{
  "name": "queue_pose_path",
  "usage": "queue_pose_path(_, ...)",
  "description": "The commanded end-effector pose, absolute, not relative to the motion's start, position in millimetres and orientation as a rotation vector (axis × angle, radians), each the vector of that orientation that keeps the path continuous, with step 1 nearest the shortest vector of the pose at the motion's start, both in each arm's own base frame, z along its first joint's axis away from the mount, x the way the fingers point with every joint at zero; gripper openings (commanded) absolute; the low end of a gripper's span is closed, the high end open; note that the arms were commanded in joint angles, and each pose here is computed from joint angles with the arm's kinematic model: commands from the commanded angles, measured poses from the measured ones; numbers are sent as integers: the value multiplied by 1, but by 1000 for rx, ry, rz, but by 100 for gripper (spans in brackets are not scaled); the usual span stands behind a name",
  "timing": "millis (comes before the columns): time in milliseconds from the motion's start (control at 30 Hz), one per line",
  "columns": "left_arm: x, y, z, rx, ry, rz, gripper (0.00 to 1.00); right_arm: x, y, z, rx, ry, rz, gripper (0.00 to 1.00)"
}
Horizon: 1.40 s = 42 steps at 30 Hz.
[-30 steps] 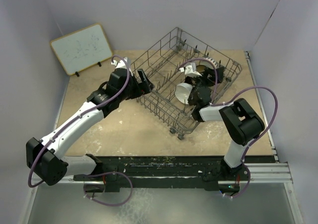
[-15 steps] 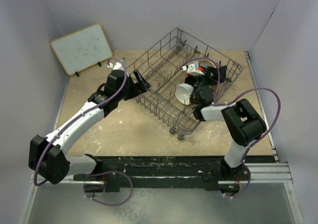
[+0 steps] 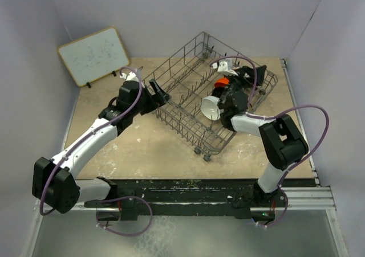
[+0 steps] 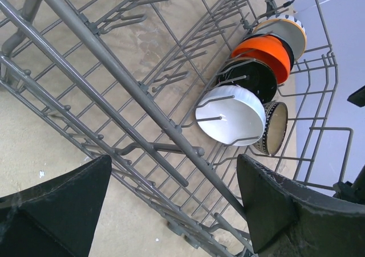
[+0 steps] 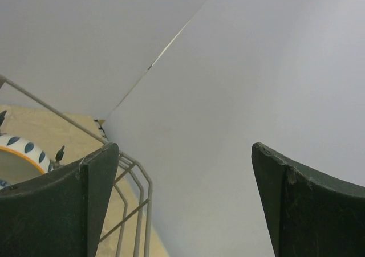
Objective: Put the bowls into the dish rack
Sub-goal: Place the bowl in the dish rack, then pick up the bowl from the dish rack.
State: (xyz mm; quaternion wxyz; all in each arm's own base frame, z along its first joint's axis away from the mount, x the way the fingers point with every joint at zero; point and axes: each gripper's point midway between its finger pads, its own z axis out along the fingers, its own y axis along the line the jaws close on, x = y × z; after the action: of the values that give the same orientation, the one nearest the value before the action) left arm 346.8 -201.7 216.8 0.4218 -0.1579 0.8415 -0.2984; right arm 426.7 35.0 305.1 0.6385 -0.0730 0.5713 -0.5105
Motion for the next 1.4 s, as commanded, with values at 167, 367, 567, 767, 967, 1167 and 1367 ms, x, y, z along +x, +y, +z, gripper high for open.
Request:
queue_pose_path(167,338,-175,210,-365,2135,-652,92,397,3,394,235,1207,-1042,100)
queue_pose_path(367,333,-183,248,-222,2074,-707,96,417,18,388,129,1561,-904,98)
queue_pose_path(567,323,-181,275,-123,2025,-708,98,397,52,357,-84,1912,-568,88)
queue_pose_path(767,312,-177,294,-48,1988,-700,99,354,65,289,-163,2284,-478,80)
queue_pose_path(967,303,-174,295,-8,1990,-687,99,327,79,262,-103,2421,-329,73)
queue_pose_path(1167,297,-170,293,9,1982,-675,100,317,109,223,-111,2533,-132,70)
queue_pose_path(1367,293,-170,293,24,1982,-677,100,326,113,179,13,2584,-165,69)
